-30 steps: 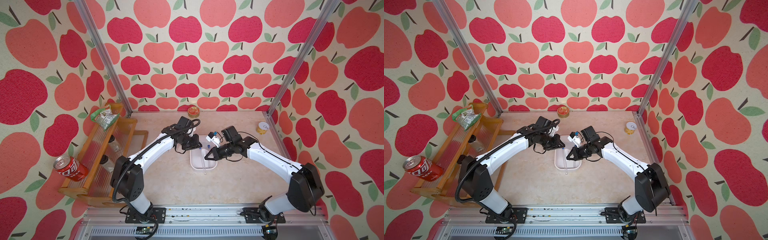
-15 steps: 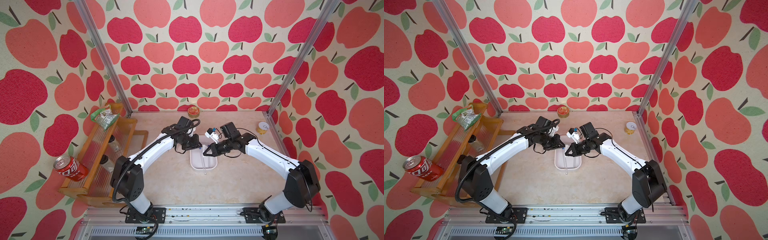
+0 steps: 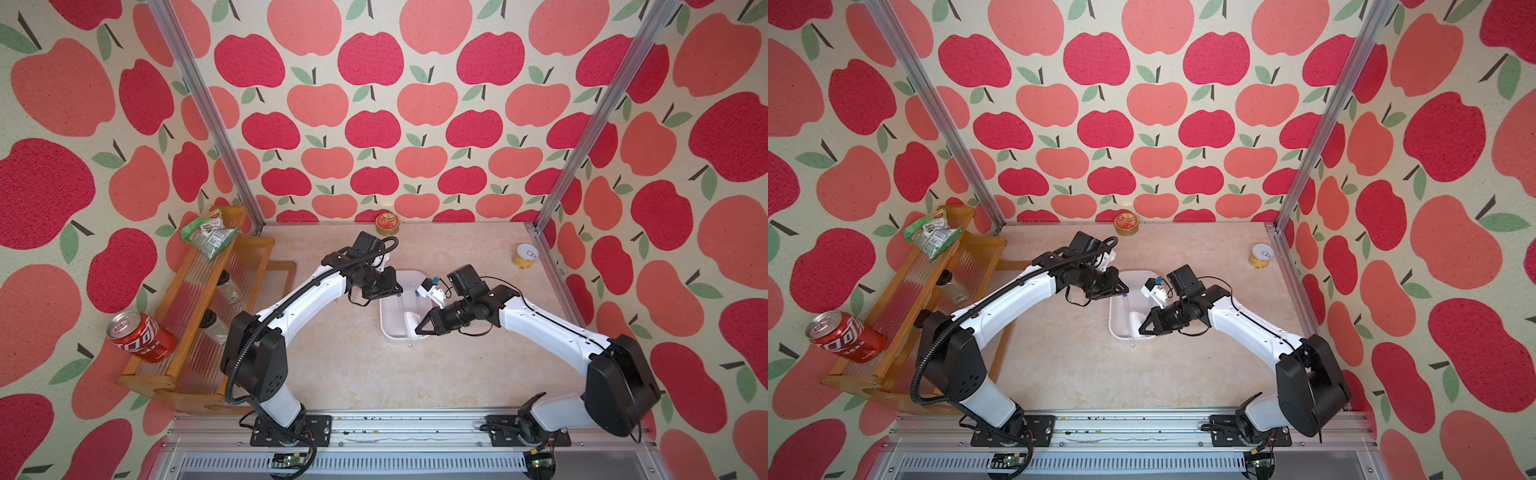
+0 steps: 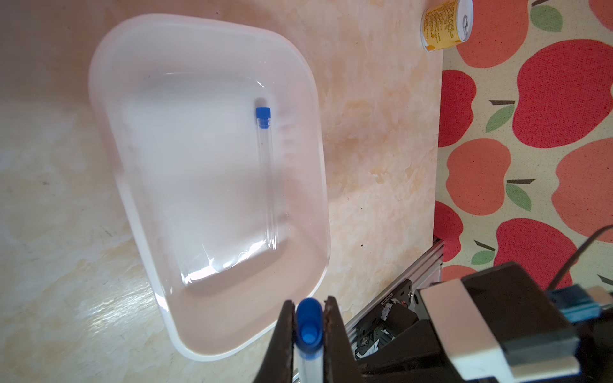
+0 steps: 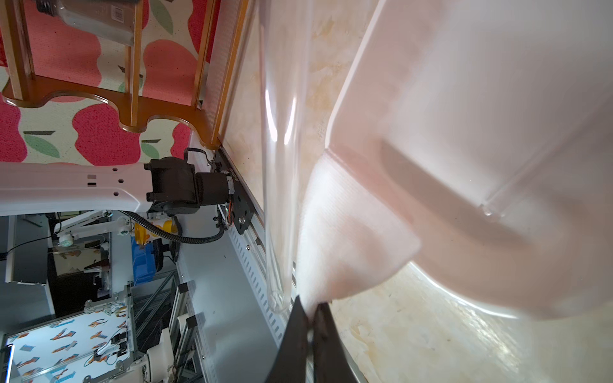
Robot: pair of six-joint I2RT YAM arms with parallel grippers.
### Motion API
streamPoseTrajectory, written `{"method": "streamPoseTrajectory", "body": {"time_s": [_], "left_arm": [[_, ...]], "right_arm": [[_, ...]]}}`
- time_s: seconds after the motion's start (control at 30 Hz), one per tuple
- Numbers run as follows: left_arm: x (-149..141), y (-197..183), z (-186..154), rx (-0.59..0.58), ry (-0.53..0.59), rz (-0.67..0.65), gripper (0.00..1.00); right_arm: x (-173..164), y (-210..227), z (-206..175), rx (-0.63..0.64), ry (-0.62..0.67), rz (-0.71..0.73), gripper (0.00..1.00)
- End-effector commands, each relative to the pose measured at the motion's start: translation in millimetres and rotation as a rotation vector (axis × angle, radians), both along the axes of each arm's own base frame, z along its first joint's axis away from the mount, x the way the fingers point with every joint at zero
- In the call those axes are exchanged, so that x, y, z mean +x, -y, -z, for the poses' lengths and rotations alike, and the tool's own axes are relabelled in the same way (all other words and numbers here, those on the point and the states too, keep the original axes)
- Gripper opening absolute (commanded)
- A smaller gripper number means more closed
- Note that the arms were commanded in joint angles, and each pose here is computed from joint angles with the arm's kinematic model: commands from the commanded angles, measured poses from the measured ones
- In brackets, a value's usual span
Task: Wipe the exteriors of test tubes
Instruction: Wipe the dirt from the test tube.
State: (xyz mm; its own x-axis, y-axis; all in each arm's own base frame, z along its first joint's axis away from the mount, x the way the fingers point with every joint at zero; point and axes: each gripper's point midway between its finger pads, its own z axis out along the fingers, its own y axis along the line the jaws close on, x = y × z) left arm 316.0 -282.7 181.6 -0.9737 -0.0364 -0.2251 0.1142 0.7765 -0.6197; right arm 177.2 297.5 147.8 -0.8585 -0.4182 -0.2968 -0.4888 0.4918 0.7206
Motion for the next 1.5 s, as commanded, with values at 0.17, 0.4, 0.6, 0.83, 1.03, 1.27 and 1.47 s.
{"method": "streamPoseTrajectory", "body": {"time_s": [0.17,0.4,0.6,0.83,1.03,1.27,1.47], "left_arm": [[9,3,-8,-0.014,0.007,0.001,0.05],[7,3,-7,-0.020,0.004,0.001,0.05],[5,5,-9,-0.029,0.002,0.007,0.05],[2,9,-8,-0.037,-0.003,0.012,0.05],[-1,11,-7,-0.040,-0.010,0.015,0.05],[-2,11,-7,-0.039,-0.009,0.017,0.05],[-2,12,-9,-0.045,-0.006,0.022,0.05]], "right_arm": [[-30,-1,-3,0.068,-0.061,-0.053,0.00],[-16,-8,-18,0.125,-0.045,-0.028,0.00],[2,-17,-30,0.152,-0.024,-0.024,0.00],[29,-28,-40,0.196,0.001,0.000,0.00],[49,-31,-48,0.199,0.029,0.036,0.00],[58,-27,-45,0.159,0.039,0.075,0.00],[50,-25,-42,0.161,0.010,0.063,0.00]]}}
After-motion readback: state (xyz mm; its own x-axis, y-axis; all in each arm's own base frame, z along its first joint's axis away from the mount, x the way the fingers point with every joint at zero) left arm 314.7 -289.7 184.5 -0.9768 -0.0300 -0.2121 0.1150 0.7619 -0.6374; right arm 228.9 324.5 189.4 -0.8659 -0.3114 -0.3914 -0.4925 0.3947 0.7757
